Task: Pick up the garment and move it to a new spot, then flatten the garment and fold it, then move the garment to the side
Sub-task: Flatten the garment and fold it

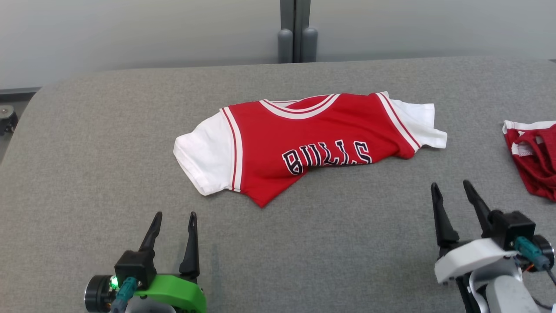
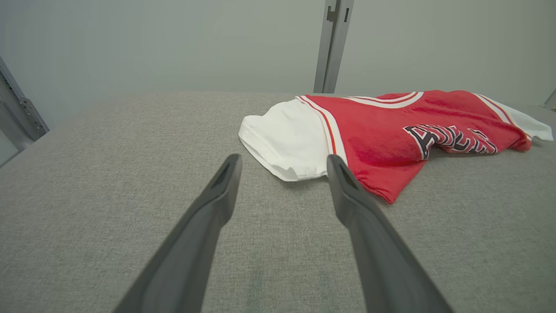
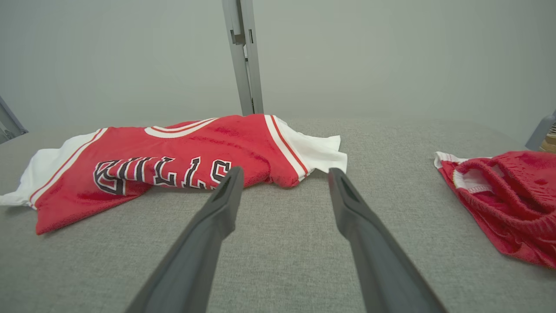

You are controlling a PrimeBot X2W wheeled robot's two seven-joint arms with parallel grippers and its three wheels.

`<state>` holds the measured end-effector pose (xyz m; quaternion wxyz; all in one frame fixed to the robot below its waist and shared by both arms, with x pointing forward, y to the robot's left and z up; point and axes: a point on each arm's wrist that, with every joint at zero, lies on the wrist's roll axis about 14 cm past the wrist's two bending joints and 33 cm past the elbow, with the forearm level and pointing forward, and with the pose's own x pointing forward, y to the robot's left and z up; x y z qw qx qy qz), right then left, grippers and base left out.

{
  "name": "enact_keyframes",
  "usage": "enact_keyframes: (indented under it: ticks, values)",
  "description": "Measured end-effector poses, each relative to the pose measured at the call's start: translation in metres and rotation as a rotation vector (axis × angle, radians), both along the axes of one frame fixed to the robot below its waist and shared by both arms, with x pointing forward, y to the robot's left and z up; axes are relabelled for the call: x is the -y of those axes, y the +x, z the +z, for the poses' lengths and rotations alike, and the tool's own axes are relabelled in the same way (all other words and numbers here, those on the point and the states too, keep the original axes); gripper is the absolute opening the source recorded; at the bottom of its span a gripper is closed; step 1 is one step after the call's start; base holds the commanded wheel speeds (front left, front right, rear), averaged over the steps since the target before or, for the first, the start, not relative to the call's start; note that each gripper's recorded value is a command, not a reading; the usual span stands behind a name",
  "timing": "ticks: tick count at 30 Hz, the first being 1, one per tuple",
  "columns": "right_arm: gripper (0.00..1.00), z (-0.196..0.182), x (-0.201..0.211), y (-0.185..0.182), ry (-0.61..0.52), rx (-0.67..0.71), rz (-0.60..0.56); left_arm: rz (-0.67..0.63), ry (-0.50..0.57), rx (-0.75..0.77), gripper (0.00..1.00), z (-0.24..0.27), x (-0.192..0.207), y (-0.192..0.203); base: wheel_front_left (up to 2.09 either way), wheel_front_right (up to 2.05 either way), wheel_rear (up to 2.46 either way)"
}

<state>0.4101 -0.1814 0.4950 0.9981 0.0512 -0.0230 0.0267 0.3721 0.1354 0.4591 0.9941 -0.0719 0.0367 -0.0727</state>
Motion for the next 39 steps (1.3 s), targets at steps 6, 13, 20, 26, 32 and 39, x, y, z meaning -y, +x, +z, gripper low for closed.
enact_keyframes:
  ticks: [6, 13, 20, 26, 32, 39]
  values:
    - [1.00, -0.021, 0.001, -0.024, 0.016, -0.063, -0.006, -0.007, 0.000, -0.020, 1.00, -0.006, 0.003, -0.006, 0.00, 0.00, 0.00]
    - [1.00, -0.022, -0.002, -0.021, 0.023, -0.064, 0.001, 0.002, -0.005, -0.052, 1.00, -0.016, 0.002, -0.002, 0.00, 0.00, 0.00]
    - [1.00, -0.015, -0.008, 0.000, 0.024, -0.037, 0.021, -0.028, 0.040, -0.012, 1.00, -0.005, 0.000, 0.053, 0.00, 0.00, 0.00]
    - [1.00, -0.019, -0.012, 0.017, 0.029, -0.040, 0.035, -0.045, 0.118, -0.025, 1.00, -0.006, -0.013, 0.109, 0.00, 0.00, 0.00]
    - [1.00, -0.032, -0.006, 0.023, 0.023, -0.068, 0.020, -0.064, 0.158, -0.150, 1.00, -0.037, -0.019, 0.147, 0.00, 0.00, 0.00]
    - [1.00, -0.049, 0.008, 0.020, 0.010, -0.118, -0.019, -0.169, 0.190, -0.387, 1.00, -0.079, 0.011, 0.161, 0.00, 0.00, 0.00]
